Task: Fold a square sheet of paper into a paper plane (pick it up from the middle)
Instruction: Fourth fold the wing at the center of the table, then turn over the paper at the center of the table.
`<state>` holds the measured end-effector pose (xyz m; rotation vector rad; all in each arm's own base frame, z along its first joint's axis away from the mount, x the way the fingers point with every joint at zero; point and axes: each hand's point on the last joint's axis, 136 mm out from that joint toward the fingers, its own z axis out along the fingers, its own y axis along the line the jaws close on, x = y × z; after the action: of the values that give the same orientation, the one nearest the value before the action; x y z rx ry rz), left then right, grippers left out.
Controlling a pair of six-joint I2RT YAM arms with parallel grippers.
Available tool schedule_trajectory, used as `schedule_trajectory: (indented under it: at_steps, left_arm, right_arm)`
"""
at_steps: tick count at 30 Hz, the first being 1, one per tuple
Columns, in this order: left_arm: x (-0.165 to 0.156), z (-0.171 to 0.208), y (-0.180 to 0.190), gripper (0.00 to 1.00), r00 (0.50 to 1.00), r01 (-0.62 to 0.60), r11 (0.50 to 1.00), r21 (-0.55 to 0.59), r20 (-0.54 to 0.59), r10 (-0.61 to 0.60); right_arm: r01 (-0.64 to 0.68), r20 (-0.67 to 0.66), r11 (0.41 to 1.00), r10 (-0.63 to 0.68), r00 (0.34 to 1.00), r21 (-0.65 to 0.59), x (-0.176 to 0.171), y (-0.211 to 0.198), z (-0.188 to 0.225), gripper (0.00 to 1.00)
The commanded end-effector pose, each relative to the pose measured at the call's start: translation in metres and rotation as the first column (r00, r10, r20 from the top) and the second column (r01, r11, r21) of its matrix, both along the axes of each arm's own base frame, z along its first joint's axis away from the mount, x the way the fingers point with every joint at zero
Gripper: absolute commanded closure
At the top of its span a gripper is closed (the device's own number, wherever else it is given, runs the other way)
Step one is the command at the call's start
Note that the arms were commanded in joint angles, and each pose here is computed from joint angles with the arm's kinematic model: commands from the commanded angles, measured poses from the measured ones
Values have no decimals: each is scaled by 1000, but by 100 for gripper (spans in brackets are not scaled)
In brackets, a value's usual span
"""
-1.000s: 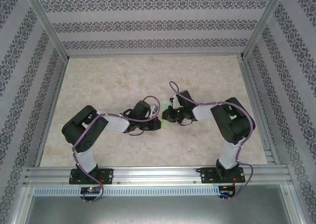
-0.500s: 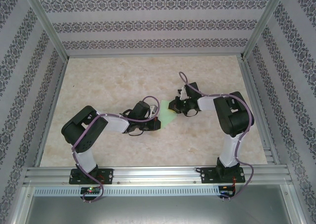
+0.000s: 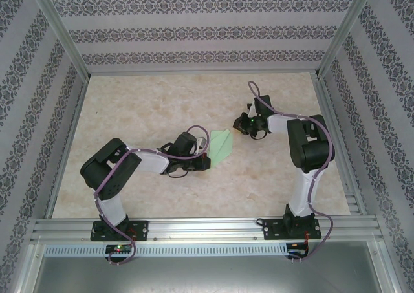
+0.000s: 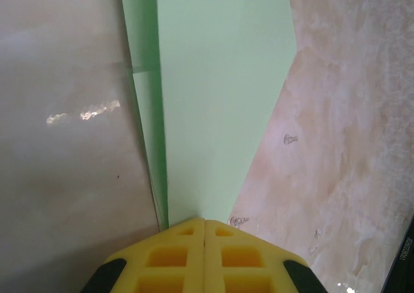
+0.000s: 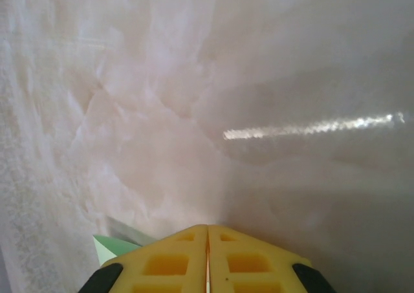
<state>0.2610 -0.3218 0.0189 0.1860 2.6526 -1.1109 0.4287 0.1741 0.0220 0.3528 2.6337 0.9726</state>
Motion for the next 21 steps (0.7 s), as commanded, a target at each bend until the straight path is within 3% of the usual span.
schedule_trajectory:
  at_steps: [1, 7, 12, 21]
  left_arm:
    - [-30, -24, 17, 100, 988, 9, 995, 102, -155, 7]
    - [1, 34, -8, 81, 999, 2, 1000, 20, -44, -1]
    - [21, 67, 1, 63, 997, -58, 996, 69, 61, 54]
    - [44, 77, 53, 26, 963, -246, 946, 210, 167, 214]
  right_arm:
    - [-13, 58, 1000, 13, 998, -1, 1, 4, 28, 88]
    - [4, 48, 1000, -4, 999, 13, -40, 11, 49, 71]
    - [5, 17, 1000, -5, 1000, -7, -80, 29, 47, 58]
    - [-4, -9, 997, 4, 1000, -77, -102, 64, 25, 54]
